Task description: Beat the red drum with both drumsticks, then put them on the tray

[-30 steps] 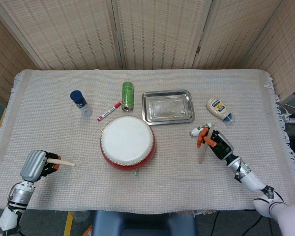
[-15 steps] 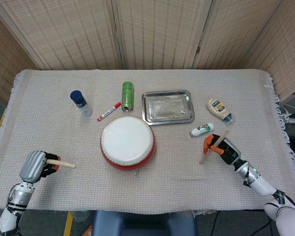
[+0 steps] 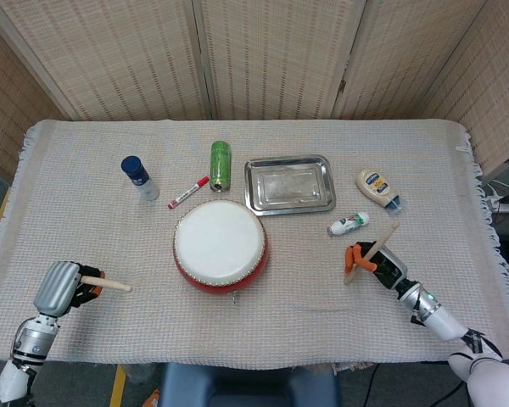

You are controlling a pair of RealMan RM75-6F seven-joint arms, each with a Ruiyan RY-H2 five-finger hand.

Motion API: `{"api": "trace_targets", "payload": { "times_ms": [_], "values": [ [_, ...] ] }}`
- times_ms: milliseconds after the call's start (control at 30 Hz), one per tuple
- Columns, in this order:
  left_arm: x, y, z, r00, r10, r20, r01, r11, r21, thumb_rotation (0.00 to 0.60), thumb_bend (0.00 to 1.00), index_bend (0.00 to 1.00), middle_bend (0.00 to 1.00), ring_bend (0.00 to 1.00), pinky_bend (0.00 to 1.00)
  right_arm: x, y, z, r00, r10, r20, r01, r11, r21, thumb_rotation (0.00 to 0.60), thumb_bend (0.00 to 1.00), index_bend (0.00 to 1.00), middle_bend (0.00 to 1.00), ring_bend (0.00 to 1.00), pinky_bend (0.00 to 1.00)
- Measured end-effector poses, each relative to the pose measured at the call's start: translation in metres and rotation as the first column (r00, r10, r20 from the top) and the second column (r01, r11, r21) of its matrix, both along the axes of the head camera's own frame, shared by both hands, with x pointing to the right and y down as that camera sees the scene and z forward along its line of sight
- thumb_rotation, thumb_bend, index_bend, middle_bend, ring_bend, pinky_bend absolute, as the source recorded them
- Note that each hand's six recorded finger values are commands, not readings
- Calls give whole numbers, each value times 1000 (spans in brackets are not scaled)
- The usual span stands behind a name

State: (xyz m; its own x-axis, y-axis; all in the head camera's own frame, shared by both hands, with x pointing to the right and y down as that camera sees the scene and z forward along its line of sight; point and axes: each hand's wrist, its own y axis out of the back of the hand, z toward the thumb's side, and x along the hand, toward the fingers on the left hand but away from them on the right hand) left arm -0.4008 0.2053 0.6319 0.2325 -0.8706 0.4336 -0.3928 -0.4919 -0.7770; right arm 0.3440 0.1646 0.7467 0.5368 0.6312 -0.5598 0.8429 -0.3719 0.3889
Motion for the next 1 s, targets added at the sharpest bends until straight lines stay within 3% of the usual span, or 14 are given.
{"api": "trace_targets", "payload": {
  "times_ms": [300,567,633,700,767,900,1000],
  "values": [
    [-2,2,2,1000,-2,-3,2,1000,-6,600,623,1000,1000,1000,1000,-11,12,12,997,-56,-45,55,998,-18,437,0,785,634,581,555],
    [-5,4,4,1000,-7,-3,7,1000,-13,600,624,1000,1000,1000,1000,-21,18,21,993,-86,-82,85,996,-12,443,0,986,785,709,629],
    [-5,4,4,1000,-8,-3,8,1000,-13,600,624,1000,1000,1000,1000,-23,19,23,991,-94,-93,94,996,-9,474,0,1000,817,741,649],
    [-5,4,4,1000,-8,-4,8,1000,-12,600,624,1000,1000,1000,1000,-27,20,25,989,-105,-105,105,994,-3,546,8,1000,851,779,681],
    [-6,4,5,1000,-8,-4,8,1000,-13,600,625,1000,1000,1000,1000,-32,21,27,986,-119,-116,120,993,7,600,120,1000,910,853,764],
    [-7,5,5,1000,-9,-4,9,1000,-15,600,624,1000,1000,1000,1000,-41,22,29,980,-145,-140,151,988,40,600,461,1000,998,983,940],
    [-8,5,6,1000,-13,-4,13,1000,-14,600,623,1000,1000,1000,1000,-47,20,28,974,-157,-163,171,982,75,600,644,1000,1000,1000,998]
  ]
}}
